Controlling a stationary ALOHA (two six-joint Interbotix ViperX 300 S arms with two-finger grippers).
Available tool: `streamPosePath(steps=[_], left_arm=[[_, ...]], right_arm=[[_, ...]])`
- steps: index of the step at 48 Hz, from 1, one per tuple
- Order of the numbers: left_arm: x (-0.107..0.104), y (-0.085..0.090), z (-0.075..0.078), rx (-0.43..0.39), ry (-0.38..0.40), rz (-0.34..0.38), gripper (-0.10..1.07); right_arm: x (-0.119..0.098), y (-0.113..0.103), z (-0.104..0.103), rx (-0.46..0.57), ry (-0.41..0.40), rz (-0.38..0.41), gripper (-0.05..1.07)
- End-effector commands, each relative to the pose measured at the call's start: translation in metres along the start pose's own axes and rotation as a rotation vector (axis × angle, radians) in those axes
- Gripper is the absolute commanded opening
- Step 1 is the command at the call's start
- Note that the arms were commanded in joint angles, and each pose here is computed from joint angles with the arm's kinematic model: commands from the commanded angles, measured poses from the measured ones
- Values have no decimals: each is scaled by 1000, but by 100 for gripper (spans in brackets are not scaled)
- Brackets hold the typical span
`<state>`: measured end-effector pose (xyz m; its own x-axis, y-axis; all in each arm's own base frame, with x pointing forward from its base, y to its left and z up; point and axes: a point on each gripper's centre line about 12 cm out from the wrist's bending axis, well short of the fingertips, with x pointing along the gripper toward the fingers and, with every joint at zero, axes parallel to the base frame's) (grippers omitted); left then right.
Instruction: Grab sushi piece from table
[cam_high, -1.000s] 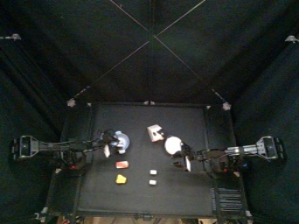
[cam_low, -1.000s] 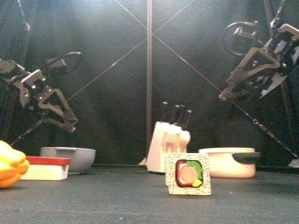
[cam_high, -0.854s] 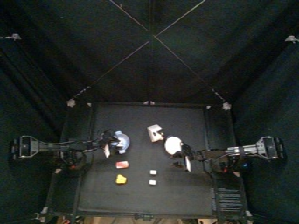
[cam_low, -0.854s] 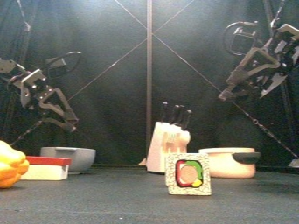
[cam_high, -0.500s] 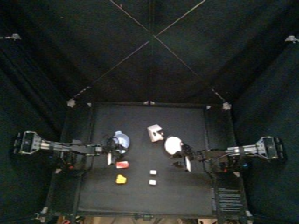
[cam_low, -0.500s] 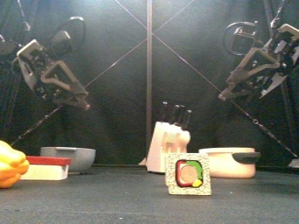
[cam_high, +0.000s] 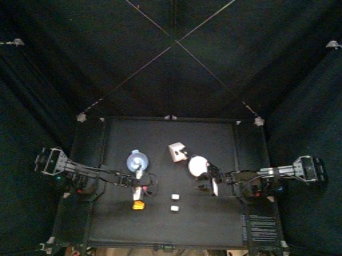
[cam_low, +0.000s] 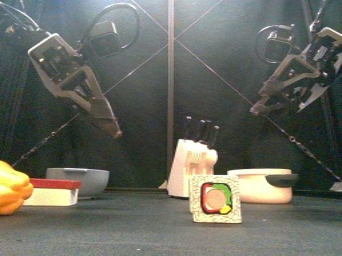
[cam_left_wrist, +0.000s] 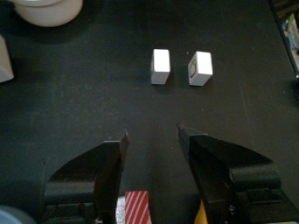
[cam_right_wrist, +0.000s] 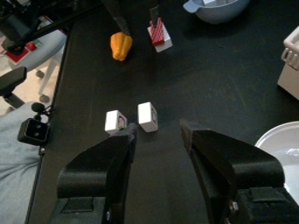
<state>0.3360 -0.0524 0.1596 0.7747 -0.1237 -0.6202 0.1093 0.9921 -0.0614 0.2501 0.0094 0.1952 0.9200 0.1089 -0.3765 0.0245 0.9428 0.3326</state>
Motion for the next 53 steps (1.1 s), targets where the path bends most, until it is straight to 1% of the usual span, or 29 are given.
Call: streamPosePath(steps=[1, 9, 17, 23, 31, 40, 49, 53], left_arm=[[15, -10, 17, 24, -31, -23, 85], [41, -20, 25, 77, -22, -43, 85], [60, -23, 36, 112, -28, -46, 85], [72, -19, 41, 127, -26, -37, 85], [79, -14, 49, 140, -35, -28, 85], [86, -12, 50, 146, -11, -19, 85], [93, -3, 45, 162, 13, -2, 85], [95, 4, 42, 156, 22, 9, 85]], right_arm=[[0, 4, 9, -1, -27, 14, 81], [0, 4, 9, -1, -27, 14, 81], [0, 4, 8, -1, -25, 14, 81], [0, 3, 8, 0, -25, 13, 81], [0, 4, 8, -1, -25, 15, 81], [0, 3, 8, 0, -25, 13, 81], [0, 3, 8, 0, -24, 12, 81], [0, 4, 8, -1, -24, 13, 81]])
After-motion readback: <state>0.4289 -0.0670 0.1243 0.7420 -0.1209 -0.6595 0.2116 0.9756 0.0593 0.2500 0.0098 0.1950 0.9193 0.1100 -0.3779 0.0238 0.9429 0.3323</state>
